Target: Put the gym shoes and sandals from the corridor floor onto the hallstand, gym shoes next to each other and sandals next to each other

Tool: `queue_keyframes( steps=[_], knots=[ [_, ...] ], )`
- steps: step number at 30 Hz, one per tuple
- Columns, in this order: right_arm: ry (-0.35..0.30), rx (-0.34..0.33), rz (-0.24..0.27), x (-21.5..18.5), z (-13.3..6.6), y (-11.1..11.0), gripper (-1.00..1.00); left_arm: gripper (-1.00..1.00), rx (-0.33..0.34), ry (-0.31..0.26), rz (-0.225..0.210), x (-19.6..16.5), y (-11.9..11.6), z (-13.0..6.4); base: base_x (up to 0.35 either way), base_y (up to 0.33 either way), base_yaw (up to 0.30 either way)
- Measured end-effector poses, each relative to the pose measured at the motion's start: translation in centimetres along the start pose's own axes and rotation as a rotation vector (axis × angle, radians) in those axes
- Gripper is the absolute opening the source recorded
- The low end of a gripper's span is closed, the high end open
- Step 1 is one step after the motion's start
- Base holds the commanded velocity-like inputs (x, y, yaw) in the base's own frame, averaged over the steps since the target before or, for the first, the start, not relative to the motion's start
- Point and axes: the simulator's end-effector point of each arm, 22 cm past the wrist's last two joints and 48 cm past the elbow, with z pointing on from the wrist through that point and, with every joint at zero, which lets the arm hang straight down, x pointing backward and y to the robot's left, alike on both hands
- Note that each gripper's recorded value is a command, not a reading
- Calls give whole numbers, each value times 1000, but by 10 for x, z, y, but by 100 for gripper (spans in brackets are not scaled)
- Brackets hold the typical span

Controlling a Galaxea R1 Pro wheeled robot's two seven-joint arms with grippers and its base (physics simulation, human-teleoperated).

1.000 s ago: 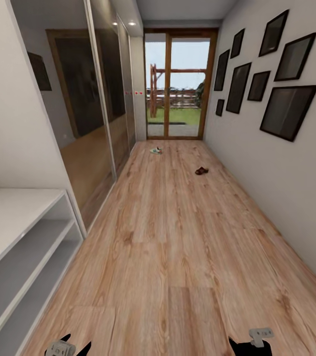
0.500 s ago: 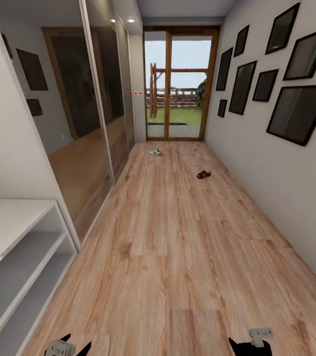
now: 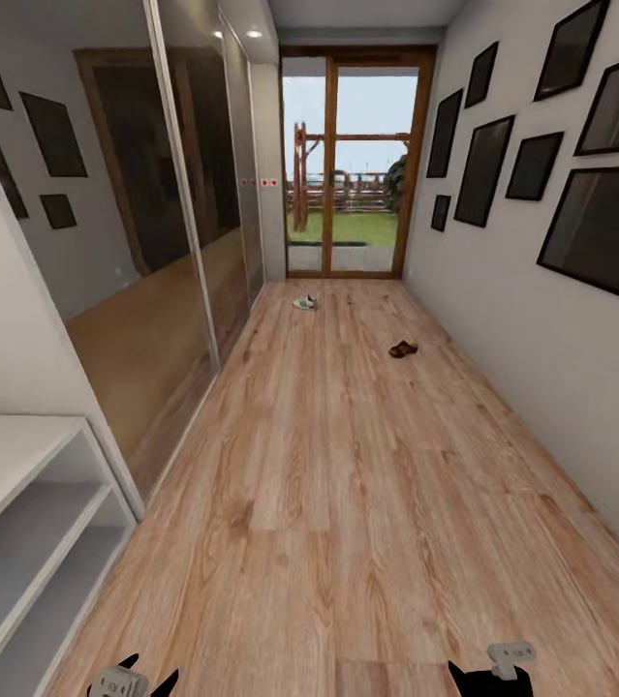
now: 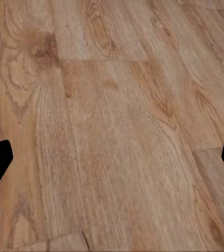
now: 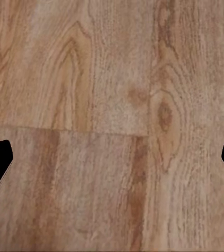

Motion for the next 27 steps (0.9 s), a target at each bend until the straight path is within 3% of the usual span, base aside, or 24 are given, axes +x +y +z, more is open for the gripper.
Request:
queue_keyframes(
  steps=[27],
  knots=[
    [0,0,0,0,0,0,100,100,0,0,0,0,0,0,337,0,0]
  ],
)
